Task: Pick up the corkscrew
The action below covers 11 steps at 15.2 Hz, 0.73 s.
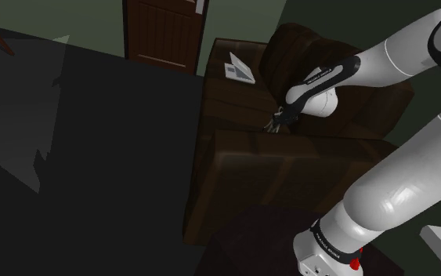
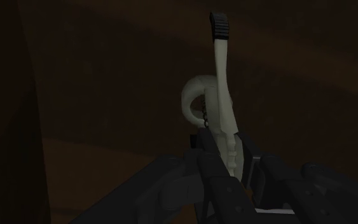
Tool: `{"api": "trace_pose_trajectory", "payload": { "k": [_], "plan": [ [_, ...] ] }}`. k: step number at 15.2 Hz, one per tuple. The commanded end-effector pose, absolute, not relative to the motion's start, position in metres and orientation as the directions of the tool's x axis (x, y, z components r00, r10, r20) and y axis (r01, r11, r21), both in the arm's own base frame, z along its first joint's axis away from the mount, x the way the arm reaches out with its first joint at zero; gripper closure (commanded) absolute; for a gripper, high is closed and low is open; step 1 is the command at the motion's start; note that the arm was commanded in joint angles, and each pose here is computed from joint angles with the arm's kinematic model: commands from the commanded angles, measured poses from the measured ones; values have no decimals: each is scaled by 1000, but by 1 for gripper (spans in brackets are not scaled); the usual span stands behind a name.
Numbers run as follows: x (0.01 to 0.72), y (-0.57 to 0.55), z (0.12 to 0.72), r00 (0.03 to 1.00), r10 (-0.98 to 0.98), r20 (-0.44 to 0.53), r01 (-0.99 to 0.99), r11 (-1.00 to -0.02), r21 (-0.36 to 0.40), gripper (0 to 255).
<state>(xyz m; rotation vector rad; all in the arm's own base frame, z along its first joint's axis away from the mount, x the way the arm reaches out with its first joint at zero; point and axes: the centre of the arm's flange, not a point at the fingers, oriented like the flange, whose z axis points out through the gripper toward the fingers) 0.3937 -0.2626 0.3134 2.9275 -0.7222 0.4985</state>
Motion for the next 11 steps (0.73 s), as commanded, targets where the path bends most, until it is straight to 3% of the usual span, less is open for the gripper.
{"api": "trace_pose_trajectory", "payload": {
  "k": [1,11],
  "plan": [
    [393,-263,313,835,-438,331,-466,-885,5,255],
    [393,-263,366,835,-438,331,-466,-885,5,255]
  ]
}}
